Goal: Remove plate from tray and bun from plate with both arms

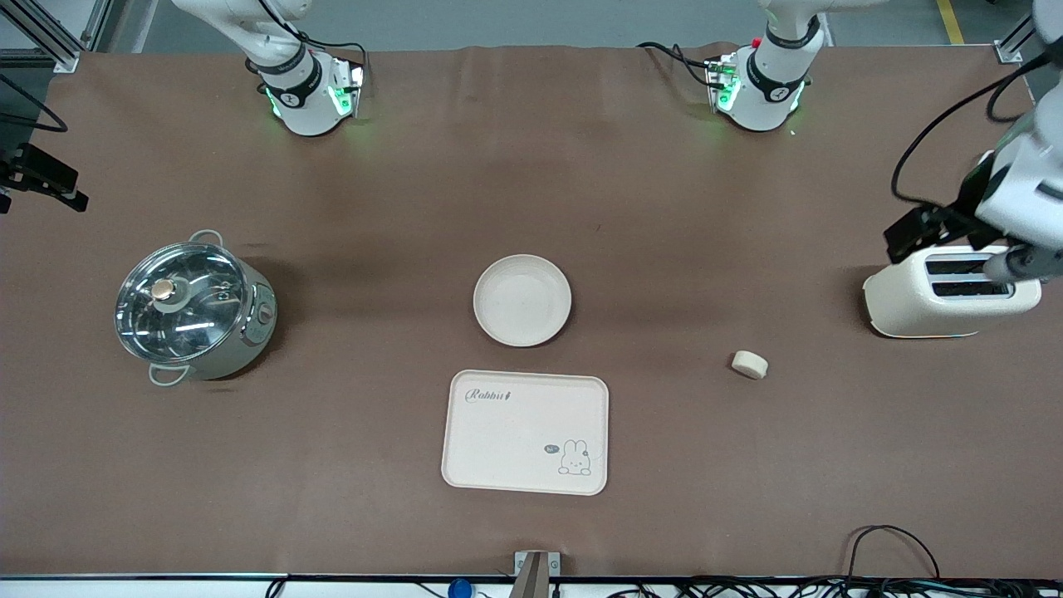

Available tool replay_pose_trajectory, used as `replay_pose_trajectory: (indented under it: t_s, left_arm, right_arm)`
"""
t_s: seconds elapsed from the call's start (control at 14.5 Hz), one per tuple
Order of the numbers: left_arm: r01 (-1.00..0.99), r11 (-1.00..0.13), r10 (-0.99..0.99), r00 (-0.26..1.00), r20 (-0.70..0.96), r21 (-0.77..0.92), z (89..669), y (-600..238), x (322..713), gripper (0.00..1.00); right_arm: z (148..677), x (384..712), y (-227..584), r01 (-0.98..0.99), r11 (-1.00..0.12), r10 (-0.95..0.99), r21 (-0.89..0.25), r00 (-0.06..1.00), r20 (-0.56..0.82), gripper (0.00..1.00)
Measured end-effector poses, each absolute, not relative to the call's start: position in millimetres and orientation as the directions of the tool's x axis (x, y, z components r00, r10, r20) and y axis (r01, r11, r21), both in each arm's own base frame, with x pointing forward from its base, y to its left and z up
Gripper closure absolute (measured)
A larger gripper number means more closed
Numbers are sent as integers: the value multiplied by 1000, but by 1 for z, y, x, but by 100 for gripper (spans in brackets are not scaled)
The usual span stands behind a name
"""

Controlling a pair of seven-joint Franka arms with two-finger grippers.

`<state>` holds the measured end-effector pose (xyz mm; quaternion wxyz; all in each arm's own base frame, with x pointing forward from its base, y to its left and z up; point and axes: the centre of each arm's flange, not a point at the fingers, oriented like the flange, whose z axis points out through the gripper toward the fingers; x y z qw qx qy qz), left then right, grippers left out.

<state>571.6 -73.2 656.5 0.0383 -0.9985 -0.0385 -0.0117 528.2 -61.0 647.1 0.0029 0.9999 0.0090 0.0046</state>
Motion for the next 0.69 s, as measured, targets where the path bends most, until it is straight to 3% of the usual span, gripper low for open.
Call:
replay_pose_trajectory:
  t_s: [0.48,0.69]
  left_arm:
    - [0,-999,1,1000,-21,-41,680,-67,486,0]
    - [-33,-998,-32,999,-24,-45,681,-60,467,0]
  right_arm:
    - [646,527,-62,16,-1000,16,4,1000,-4,0]
    - [646,527,-62,16,-1000,16,4,1000,-3,0]
